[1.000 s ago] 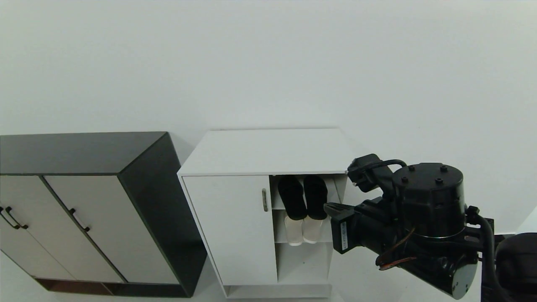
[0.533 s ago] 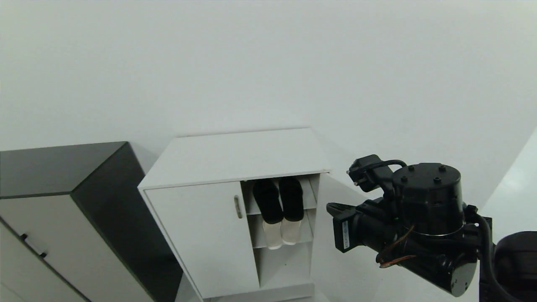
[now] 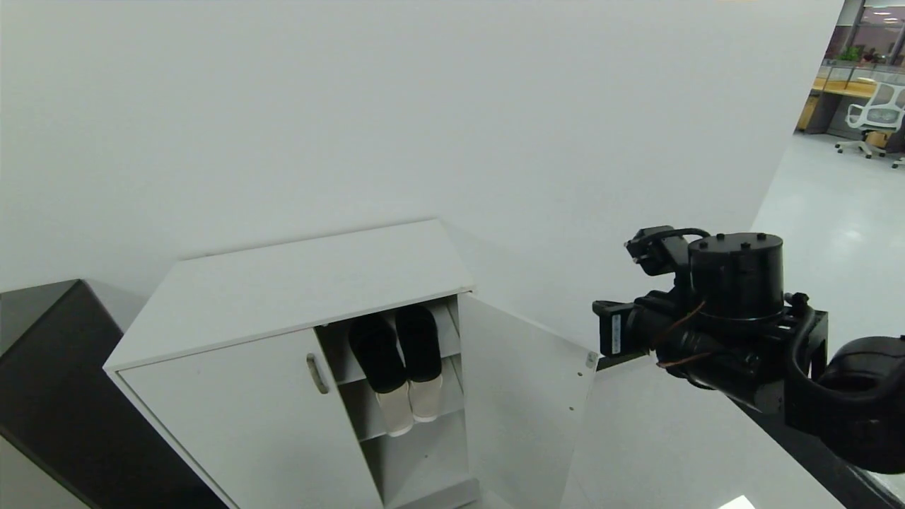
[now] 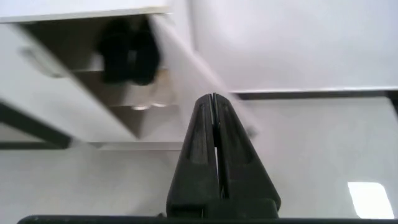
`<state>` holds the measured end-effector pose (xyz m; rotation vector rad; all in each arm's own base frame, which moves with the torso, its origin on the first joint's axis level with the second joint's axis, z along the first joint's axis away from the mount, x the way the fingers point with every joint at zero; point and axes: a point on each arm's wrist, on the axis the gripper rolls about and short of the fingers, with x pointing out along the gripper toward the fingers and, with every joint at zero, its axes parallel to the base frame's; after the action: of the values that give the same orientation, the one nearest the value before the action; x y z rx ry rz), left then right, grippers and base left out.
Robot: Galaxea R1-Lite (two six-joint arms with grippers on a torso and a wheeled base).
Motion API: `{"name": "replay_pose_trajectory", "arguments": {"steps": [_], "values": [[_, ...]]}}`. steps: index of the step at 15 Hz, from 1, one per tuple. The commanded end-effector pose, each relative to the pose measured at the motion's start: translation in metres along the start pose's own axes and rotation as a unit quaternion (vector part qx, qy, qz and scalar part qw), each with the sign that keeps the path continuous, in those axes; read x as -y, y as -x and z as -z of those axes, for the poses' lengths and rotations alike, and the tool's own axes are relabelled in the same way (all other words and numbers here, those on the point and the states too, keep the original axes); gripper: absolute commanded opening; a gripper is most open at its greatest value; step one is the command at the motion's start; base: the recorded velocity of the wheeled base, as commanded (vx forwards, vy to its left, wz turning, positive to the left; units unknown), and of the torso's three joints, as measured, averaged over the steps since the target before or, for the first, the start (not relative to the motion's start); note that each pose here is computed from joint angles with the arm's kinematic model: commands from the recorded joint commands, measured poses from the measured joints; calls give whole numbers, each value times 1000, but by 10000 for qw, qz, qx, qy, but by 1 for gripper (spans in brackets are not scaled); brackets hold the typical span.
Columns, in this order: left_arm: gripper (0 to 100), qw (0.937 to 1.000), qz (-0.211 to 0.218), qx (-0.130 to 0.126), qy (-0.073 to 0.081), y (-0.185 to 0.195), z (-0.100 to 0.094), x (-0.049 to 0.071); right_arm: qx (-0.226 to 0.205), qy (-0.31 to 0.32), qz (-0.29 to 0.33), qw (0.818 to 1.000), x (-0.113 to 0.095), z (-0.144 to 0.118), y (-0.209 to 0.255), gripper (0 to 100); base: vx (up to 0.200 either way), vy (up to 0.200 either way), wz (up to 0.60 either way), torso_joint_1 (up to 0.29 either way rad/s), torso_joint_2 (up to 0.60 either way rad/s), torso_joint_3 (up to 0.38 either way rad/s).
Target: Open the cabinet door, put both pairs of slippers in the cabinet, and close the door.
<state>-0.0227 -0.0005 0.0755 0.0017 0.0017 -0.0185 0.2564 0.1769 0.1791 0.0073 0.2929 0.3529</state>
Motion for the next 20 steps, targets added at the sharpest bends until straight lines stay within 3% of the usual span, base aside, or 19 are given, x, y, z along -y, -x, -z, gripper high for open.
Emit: {"name": "replay_pose_trajectory", "arguments": {"steps": [1, 2, 7, 11, 20], "values": [[0, 10000, -1, 1, -53, 0, 0, 0, -32, -39, 133, 9999, 15, 1, -16, 0, 0, 0, 0, 0, 0, 0], [0, 10000, -1, 1, -99, 0, 0, 0, -4, -54, 128, 9999, 16, 2, -21, 0, 0, 0, 0, 0, 0, 0], [0, 10000, -16, 1, 39, 0, 0, 0, 62, -135, 163, 9998, 27, 10, -67, 0, 0, 0, 0, 0, 0, 0], [0, 10000, -8, 1, 16, 0, 0, 0, -44, -151, 278, 9995, 33, 21, -102, 0, -200, 0, 0, 8, 4, 4], [0, 10000, -8, 1, 24, 0, 0, 0, -84, -196, 481, 9986, 46, 44, -169, 0, 0, 0, 0, 0, 0, 0]]}}
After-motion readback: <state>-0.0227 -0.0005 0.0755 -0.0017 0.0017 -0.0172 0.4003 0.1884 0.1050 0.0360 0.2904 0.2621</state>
